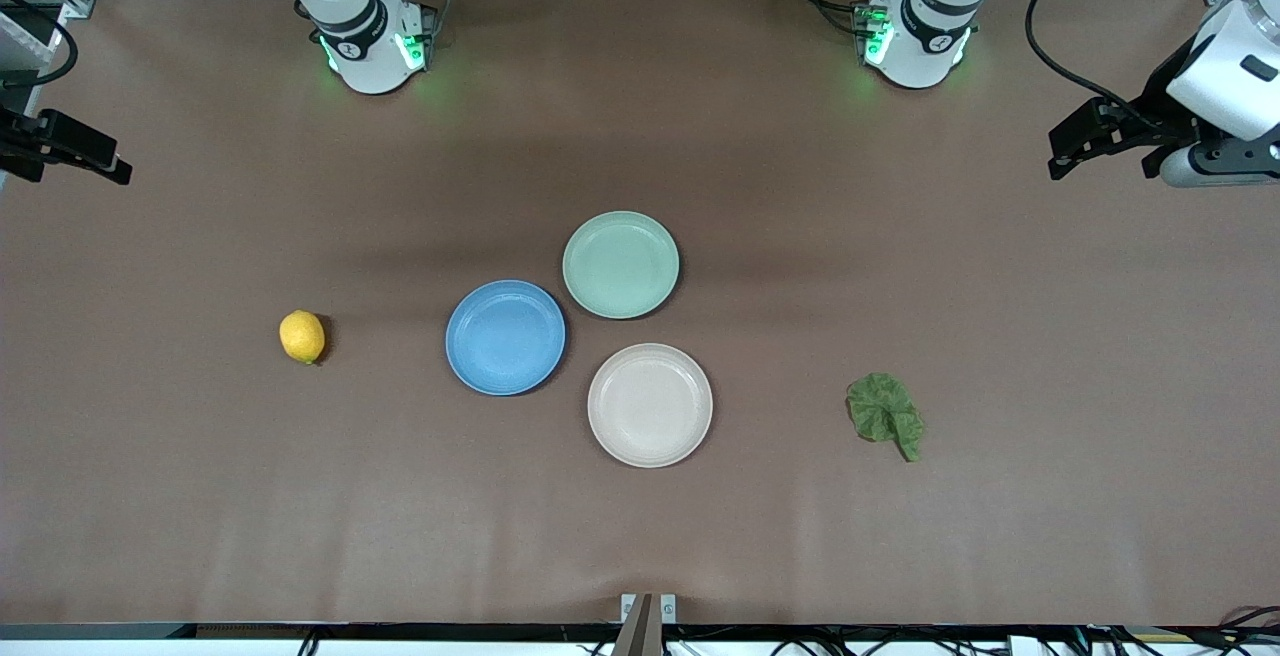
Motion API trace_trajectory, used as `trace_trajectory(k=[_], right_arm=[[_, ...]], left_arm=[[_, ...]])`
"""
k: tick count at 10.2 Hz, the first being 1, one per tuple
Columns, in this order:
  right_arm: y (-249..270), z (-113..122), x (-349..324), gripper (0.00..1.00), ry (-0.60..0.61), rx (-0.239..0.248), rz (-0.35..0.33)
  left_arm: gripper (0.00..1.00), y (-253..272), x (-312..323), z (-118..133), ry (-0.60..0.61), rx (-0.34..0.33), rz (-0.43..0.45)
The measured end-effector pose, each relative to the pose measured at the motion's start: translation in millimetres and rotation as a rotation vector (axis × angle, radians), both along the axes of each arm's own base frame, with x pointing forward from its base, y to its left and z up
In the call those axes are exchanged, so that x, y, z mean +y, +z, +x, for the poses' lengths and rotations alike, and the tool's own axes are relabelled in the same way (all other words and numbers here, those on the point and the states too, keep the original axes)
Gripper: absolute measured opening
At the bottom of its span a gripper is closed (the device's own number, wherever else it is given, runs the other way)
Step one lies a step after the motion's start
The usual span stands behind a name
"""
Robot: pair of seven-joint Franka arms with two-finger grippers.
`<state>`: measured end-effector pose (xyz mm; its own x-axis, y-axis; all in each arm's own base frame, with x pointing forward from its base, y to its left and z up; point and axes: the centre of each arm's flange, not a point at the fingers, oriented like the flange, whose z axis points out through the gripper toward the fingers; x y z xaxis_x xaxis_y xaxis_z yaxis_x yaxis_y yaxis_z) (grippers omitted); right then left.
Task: Pick lemon and lettuce from blue and beige plates
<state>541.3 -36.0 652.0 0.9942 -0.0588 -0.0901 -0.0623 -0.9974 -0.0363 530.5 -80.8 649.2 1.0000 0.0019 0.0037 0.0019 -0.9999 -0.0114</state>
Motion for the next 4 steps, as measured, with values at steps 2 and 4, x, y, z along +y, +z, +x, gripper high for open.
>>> trace_trajectory(k=[2,4], right_arm=[[9,-3,0,1.0,0.0,-0.003,0.0],[16,-4,0,1.0,0.0,-0.012,-0.001]], left_arm=[[1.0,1,1,0,-0.034,-0.003,0.015],[1.0,6,-4,-1,-0.053,-0.014,0.019]])
